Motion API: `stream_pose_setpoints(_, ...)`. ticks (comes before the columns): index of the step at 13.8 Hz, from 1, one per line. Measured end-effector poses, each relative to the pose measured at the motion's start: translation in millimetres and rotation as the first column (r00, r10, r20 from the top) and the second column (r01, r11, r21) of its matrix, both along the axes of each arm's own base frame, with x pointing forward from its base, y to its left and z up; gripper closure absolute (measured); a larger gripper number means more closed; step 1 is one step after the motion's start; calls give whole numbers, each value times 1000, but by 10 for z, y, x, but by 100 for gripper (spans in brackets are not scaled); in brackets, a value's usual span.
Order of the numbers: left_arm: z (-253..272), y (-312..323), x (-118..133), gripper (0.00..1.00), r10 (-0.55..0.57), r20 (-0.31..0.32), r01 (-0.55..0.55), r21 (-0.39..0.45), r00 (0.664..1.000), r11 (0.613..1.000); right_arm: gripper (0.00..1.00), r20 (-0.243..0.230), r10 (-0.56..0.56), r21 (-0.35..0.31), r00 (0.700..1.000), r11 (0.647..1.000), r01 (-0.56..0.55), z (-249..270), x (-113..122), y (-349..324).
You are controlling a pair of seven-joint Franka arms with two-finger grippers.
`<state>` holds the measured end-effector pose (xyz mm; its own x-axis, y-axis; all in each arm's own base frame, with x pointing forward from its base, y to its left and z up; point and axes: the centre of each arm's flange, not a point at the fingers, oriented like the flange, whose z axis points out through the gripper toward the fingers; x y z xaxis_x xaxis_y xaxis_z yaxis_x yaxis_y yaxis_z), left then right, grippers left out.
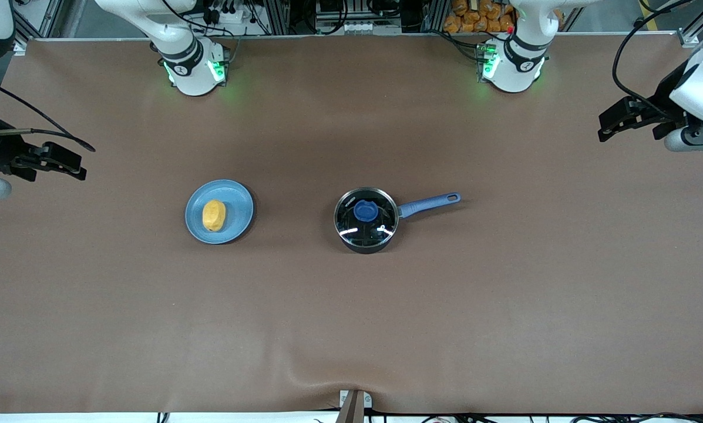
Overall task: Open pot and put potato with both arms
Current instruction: 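Reach the left gripper toward the glass lid on the saucepan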
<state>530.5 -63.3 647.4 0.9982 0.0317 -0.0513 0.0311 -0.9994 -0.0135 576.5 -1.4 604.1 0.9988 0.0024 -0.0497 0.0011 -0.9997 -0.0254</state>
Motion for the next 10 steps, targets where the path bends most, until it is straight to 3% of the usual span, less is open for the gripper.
stream_pose_setpoints(7, 28, 9, 19, 0, 1, 7, -1, -1, 1000, 1000, 0, -4, 0, 0, 1000, 1000, 0, -17, -1, 0)
stream_pose_setpoints(10, -260, -232, 247, 0, -39, 10, 39, -13, 999, 999, 0, -5, 0, 0, 1000, 1000, 0, -22, -2, -1)
